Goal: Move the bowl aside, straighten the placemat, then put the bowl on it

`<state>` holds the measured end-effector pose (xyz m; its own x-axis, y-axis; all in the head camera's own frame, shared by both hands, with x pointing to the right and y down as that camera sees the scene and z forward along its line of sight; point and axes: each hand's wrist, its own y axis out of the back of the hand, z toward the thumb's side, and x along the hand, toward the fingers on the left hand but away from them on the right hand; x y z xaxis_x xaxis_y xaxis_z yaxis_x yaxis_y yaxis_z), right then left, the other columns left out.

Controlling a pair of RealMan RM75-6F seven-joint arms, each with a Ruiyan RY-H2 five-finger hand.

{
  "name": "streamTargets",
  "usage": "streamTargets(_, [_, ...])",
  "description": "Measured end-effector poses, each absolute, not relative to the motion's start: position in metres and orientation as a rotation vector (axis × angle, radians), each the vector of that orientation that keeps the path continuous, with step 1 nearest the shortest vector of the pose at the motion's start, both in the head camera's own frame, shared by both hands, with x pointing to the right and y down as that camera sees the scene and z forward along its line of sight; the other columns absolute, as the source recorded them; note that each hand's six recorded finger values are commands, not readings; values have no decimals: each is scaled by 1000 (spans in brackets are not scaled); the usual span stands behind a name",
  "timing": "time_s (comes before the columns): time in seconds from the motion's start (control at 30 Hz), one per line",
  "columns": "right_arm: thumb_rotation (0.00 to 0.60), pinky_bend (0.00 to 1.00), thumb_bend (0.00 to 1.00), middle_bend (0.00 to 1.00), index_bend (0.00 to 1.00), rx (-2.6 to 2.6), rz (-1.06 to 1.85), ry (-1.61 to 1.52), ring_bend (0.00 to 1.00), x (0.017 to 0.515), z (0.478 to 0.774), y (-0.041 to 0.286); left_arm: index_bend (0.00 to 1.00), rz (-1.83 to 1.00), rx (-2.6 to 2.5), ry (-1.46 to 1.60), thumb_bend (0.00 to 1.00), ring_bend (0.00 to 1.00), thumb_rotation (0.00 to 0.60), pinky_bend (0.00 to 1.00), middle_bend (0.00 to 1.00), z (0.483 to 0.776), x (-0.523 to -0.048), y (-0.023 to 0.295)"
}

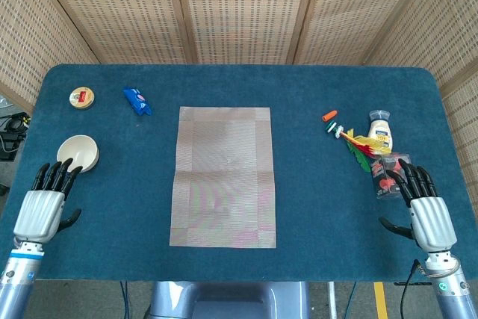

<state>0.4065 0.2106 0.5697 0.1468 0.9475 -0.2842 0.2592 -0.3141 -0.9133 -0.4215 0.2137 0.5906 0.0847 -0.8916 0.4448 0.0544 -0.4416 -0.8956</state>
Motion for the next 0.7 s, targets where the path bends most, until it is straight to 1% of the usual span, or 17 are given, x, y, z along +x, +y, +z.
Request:
streamTargets(0.1, [600,0,73,0,190,-1722,1171,-1151,0,400,571,211,92,-1497,-1535,864,261,0,600,0,0,582,-429,229])
streamTargets(0.2, [600,0,68,0,191,-1766,1130,-1110,0,390,578,212,92,-1499,-1521,887,260,0,600,0,0,574,-436,233])
streamTargets(0.33, [600,0,65,0,202,-1873,1011,-1046,0,353,590,206,92,-1504,-1510,931,260,0,600,0,0,568,-444,232])
streamTargets(0.5, [600,0,50,0,213,-1994,893,-977,0,299,600,198,93,-1513,-1505,932,260,0,600,0,0,572,-447,230])
streamTargets(0.7, [600,0,46,0,213,-2099,823,-936,0,250,614,202,94,-1520,-1498,949,260,0,600,0,0,573,-453,229])
